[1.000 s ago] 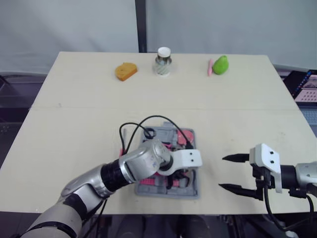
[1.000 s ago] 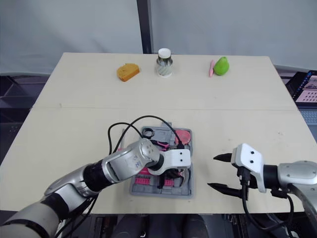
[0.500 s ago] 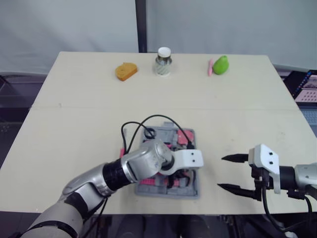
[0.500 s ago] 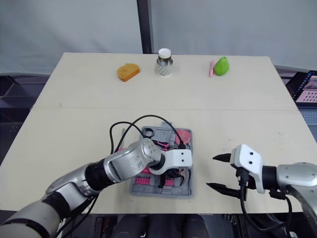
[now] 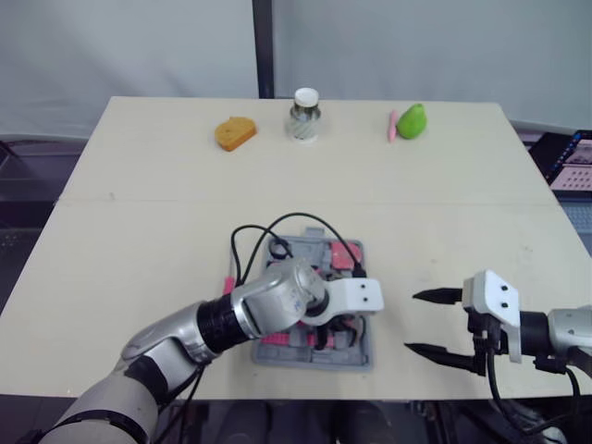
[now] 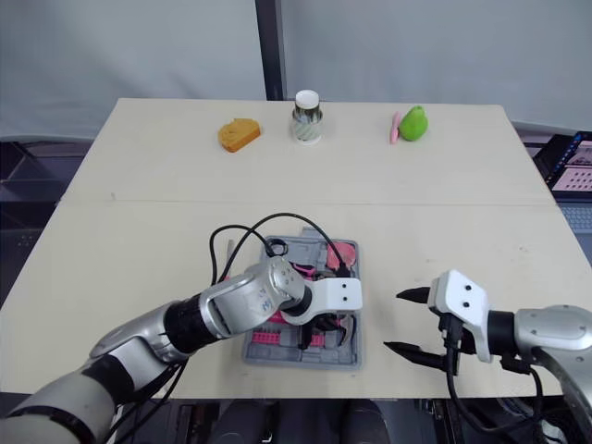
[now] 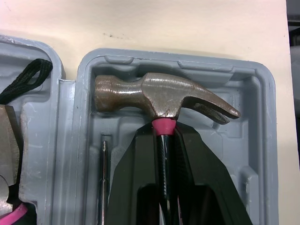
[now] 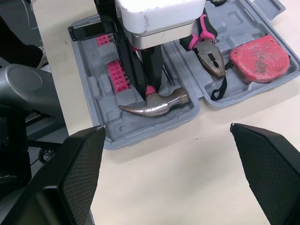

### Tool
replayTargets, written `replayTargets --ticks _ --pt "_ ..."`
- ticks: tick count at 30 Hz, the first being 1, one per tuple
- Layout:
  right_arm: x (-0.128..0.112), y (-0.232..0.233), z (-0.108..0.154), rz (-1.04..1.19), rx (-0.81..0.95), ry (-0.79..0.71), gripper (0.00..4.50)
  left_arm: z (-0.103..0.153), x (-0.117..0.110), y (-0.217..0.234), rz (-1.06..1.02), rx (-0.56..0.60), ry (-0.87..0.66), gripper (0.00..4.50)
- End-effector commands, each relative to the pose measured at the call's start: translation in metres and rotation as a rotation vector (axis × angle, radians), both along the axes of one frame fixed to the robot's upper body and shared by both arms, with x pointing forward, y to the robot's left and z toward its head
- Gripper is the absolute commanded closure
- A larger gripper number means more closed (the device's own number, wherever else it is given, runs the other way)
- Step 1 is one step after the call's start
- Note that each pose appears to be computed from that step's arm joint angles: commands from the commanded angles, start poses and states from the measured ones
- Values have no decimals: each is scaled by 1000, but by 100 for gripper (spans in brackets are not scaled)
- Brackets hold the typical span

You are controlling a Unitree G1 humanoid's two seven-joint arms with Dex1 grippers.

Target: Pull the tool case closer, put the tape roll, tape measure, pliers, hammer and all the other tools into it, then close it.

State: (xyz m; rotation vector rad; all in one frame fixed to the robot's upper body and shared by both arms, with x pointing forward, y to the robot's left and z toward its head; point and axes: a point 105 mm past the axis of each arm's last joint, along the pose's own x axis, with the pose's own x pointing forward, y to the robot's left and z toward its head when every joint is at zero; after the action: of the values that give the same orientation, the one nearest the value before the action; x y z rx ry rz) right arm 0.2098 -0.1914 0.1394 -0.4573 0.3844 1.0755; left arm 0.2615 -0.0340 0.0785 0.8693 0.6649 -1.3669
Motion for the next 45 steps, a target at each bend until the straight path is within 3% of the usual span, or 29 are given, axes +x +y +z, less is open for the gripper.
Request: replayTargets --ticks 1,10,16,19,20,31,34,39,43,45 --pt "-3 7 2 21 8 -16 0 6 2 -3 -9 1 -30 447" --pt "-3 8 1 19 10 -16 0 6 0 -3 -6 0 -12 447" --pt "-3 8 1 19 10 -16 0 7 -1 -4 -2 -9 -9 178" --pt "-3 8 1 21 12 -16 0 8 -1 -5 -5 -14 -7 18" --pt "-2 8 1 21 12 -16 0 9 -2 -6 -7 -17 -4 5" --pt "-2 9 5 34 23 -15 0 27 -7 -8 -4 -82 47 5" --pt "-3 11 9 34 48 -20 0 48 2 2 14 -177 58 5" --pt "-3 14 18 31 90 -25 0 79 39 38 61 -367 -92 5" --pt "0 16 24 37 102 -33 0 90 43 56 30 -548 -107 5" --pt "2 20 28 42 114 -43 0 86 31 63 -10 -667 -52 56"
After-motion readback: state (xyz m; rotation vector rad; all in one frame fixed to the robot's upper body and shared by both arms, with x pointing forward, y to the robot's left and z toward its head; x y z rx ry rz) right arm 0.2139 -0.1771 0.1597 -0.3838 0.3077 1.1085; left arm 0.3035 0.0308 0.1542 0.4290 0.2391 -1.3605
